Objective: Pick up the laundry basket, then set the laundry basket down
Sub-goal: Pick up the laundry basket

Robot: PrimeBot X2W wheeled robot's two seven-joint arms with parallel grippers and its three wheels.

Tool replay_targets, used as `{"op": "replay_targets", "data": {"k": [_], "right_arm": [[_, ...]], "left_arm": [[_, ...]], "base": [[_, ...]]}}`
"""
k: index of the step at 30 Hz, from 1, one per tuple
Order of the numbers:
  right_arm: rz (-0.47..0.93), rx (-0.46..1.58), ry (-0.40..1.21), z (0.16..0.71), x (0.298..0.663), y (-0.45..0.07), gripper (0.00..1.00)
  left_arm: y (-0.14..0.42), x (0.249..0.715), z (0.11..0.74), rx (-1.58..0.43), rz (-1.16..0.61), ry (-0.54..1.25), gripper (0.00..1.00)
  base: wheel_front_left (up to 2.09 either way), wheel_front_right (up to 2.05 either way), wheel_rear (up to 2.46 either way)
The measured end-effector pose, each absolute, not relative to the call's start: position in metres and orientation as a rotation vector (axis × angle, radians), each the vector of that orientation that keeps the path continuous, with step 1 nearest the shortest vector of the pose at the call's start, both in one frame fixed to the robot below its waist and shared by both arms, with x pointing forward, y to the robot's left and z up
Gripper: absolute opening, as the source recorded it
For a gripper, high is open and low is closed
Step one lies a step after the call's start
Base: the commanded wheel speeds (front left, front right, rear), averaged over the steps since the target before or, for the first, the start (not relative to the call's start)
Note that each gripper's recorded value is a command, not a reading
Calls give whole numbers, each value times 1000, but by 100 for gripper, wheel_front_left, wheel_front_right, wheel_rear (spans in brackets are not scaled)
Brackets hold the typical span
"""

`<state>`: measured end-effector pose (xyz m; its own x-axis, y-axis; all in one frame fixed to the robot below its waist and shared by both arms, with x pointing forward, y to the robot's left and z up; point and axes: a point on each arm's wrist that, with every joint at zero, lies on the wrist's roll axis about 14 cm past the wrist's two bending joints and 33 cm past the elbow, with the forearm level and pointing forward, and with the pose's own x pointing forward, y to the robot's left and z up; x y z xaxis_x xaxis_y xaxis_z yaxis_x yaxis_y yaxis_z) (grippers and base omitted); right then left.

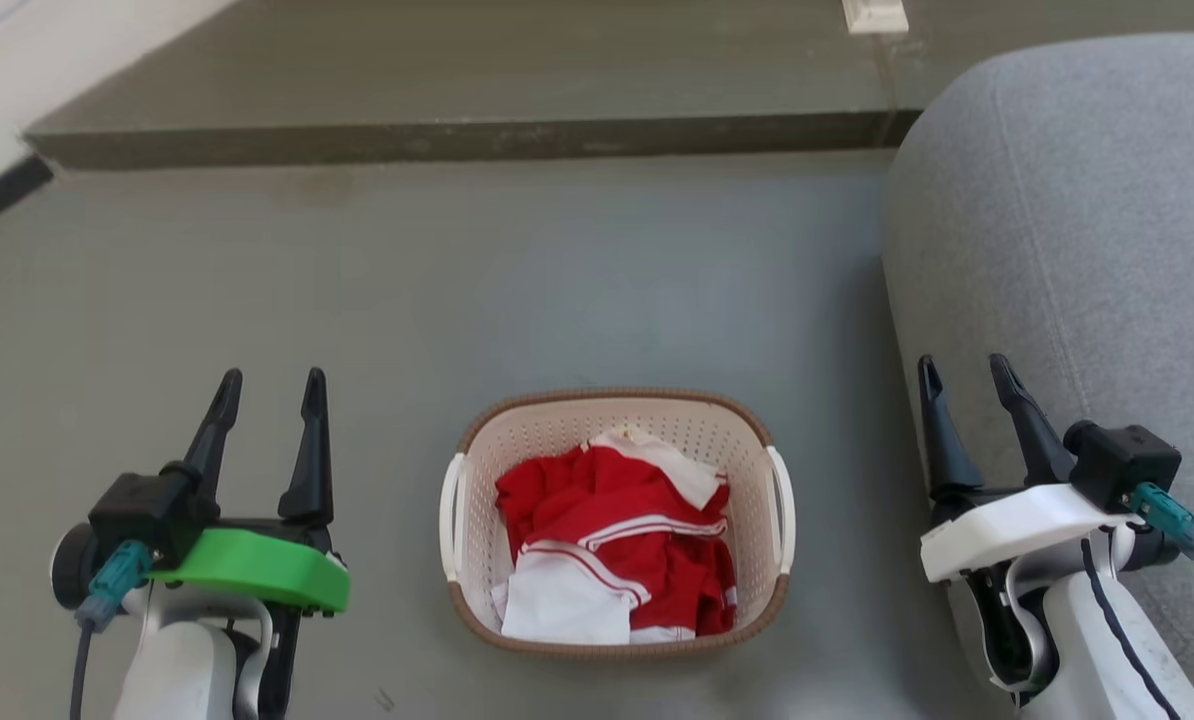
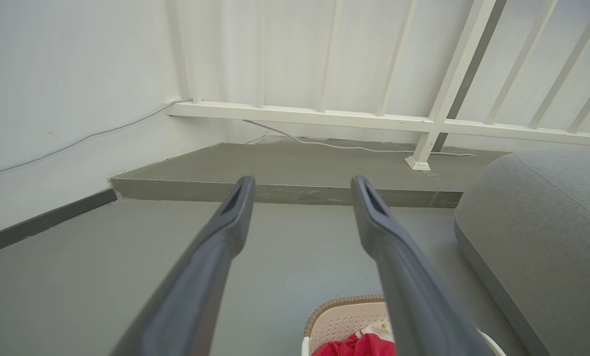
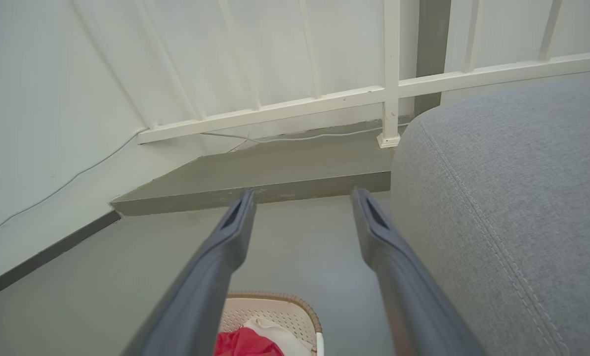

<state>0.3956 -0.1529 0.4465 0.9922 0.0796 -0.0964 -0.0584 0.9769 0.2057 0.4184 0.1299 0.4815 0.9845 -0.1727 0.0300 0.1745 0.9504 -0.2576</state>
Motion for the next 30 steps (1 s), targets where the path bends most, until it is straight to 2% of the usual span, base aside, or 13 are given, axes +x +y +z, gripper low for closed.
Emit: {"op": "replay_targets", "data": {"k": [9, 22, 30], "right_arm": [[68, 203, 156, 424, 418, -150, 100], [54, 192, 315, 358, 441, -147, 100], [36, 228, 509, 289, 435, -142, 100]], "left_arm": [[125, 441, 454, -273, -185, 55, 100], [102, 471, 380, -288, -257, 231, 100], [80, 478, 311, -288, -322, 410, 100]], "base": [[0, 0, 0], [0, 0, 0], [0, 0, 0]]}}
